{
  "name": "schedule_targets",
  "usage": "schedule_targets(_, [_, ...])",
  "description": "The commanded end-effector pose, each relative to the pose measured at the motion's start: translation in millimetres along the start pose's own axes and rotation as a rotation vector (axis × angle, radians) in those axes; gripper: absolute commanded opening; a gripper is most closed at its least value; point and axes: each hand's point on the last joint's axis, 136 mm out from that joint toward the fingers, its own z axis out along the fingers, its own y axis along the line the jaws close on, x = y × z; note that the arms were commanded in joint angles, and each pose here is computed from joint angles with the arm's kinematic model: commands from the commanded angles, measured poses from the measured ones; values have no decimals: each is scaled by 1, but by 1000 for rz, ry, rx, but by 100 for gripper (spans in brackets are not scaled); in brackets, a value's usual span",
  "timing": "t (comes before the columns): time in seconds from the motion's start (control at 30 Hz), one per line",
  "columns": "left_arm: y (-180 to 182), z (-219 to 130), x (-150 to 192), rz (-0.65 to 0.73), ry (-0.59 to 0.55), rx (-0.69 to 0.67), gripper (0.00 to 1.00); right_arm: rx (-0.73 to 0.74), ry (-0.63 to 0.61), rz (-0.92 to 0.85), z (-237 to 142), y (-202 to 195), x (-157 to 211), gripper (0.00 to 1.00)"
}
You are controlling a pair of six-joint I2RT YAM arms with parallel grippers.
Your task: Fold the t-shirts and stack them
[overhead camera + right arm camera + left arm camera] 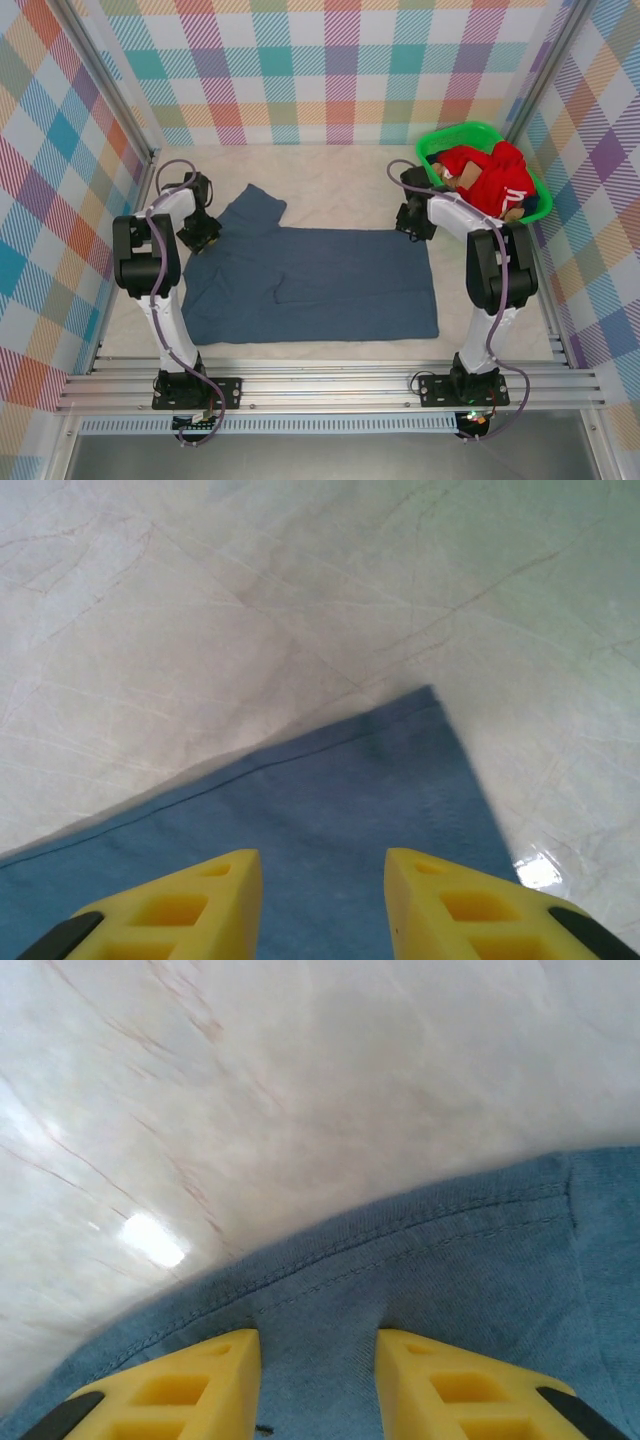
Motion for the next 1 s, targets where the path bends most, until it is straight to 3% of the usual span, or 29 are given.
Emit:
schedule_targets(0.0, [23, 10, -12, 19, 1, -69, 35, 31, 11, -16, 5, -1, -6, 38])
schedule_targets(0.17, [1, -5, -21, 46, -13, 29, 38, 50, 14, -8, 15, -1, -17, 38])
schedule_targets(0.57, [-64, -100, -29, 75, -129, 282, 43, 129, 41, -5, 41, -13, -30, 39])
schedule_targets(0.8, [-80, -116, -35, 67, -138, 341, 43, 121, 62, 5, 53, -10, -27, 36])
schedule_targets(0.97, [-87, -112, -39, 60, -135, 349, 43, 110, 71, -2, 58, -5, -30, 29])
